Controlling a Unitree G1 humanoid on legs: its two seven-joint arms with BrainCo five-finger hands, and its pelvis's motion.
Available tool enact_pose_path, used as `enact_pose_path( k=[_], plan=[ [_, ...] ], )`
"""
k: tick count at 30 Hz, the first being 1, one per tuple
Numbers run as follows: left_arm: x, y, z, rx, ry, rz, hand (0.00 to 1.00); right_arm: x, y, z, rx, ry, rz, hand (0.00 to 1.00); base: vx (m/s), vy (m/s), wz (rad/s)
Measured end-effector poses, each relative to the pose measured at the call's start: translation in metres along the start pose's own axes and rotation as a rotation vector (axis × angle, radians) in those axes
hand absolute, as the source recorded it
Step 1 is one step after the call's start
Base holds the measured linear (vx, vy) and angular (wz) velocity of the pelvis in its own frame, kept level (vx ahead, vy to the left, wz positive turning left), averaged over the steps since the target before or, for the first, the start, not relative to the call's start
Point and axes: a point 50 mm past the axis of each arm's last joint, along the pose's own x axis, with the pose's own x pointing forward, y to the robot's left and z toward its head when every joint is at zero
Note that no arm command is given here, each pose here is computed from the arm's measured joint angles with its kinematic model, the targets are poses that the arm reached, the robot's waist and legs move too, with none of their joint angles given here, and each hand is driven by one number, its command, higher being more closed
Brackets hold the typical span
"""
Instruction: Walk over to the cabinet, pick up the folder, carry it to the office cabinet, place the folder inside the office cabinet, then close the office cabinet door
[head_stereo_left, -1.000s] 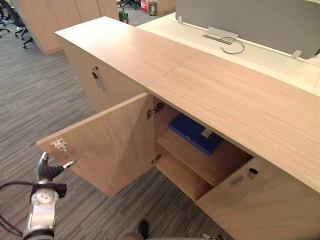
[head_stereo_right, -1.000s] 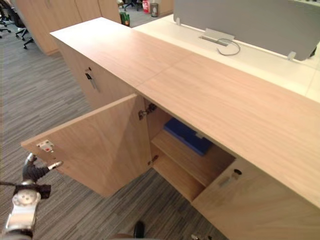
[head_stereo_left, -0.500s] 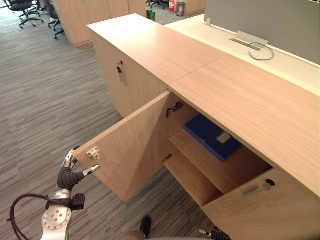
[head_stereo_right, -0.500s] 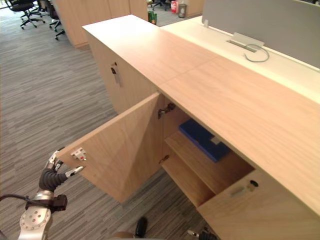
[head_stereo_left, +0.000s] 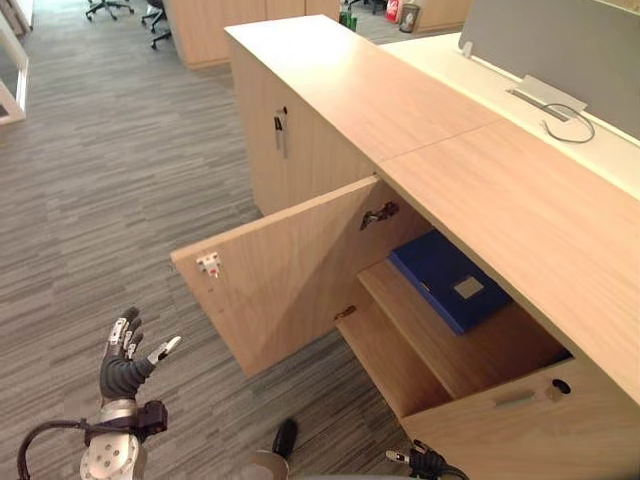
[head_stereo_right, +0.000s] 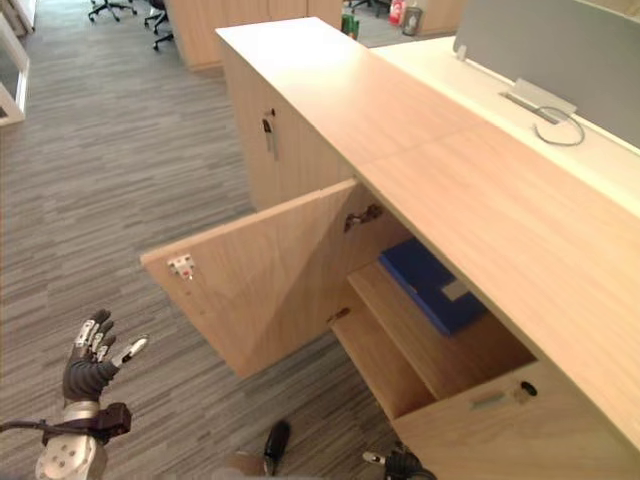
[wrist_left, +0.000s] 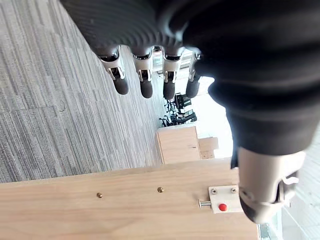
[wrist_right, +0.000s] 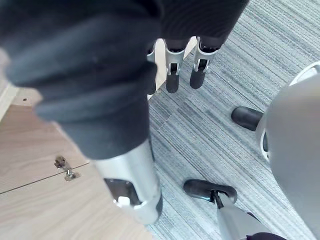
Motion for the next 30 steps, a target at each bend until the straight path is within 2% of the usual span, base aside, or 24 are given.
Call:
enact_pose_path(
  k=[6, 9, 14, 22, 30],
  plan=[
    [-0.003, -0.006, 0.007, -0.014, -0.022, -0.025, 0.0, 0.003, 0.013, 0.011, -0.001, -0.008, 0.017, 0.0, -0.06, 0.027, 0.01],
    [-0.002, -0.013, 0.007, -0.036, -0.023, -0.045, 0.0, 0.003, 0.007, 0.015, -0.009, -0.016, -0.002, 0.0, -0.03, 0.095, -0.23],
    [0.012, -0.018, 0.01, -0.04, -0.044, -0.053, 0.0, 0.001, 0.001, -0.003, 0.003, 0.036, -0.011, 0.0, 0.05, 0.093, 0.06],
    [0.012, -0.013, -0.005, -0.01, 0.019, -0.023, 0.0, -0.001, -0.009, -0.008, 0.009, 0.032, -0.021, 0.0, 0.02, -0.016, -0.26],
    [0.049, -0.006, -0.016, 0.151, 0.088, -0.007, 0.0, -0.003, -0.013, -0.008, 0.009, 0.013, -0.025, 0.0, -0.04, -0.041, -0.29]
  ],
)
